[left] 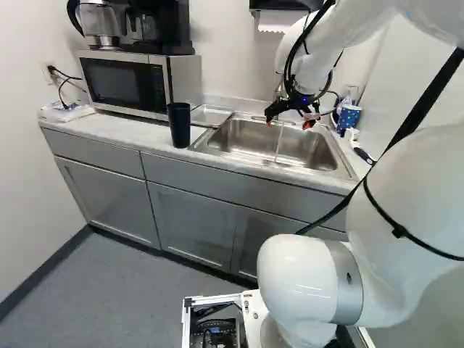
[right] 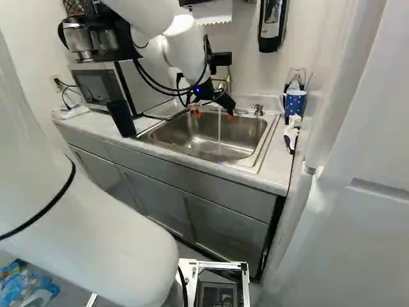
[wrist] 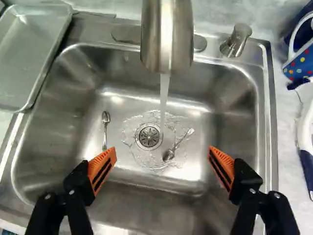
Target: Rinse the cup and place it in the tray
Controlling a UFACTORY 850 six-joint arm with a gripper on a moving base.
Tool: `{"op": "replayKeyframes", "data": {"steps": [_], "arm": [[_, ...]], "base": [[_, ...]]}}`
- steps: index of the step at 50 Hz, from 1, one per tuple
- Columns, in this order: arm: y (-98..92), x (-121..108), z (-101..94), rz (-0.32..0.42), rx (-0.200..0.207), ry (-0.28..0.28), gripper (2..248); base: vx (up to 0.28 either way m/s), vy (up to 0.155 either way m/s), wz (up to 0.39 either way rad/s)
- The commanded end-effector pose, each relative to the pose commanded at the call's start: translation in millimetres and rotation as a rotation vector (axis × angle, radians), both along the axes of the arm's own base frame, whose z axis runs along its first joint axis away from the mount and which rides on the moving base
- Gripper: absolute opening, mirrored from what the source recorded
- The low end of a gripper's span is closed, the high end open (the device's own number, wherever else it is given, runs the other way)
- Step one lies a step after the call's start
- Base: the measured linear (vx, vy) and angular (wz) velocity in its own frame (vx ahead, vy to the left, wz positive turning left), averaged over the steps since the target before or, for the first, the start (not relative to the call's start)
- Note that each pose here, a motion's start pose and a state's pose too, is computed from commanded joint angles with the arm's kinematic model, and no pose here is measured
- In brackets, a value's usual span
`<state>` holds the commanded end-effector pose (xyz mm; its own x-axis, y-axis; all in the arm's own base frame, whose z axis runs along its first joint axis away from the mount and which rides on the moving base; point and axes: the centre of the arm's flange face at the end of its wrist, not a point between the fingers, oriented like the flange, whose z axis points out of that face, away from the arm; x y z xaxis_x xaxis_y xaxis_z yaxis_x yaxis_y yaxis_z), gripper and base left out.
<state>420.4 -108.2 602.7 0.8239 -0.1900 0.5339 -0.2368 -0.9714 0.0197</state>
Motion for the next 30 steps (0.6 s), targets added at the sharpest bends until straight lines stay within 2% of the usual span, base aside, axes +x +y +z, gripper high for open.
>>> {"op": "replayKeyframes", "data": {"steps": [30], "arm": [[4.8,0.2,0.0,0.011,0.000,-0.001,247]], "base": [[0.000,0.000,0.000]]}}
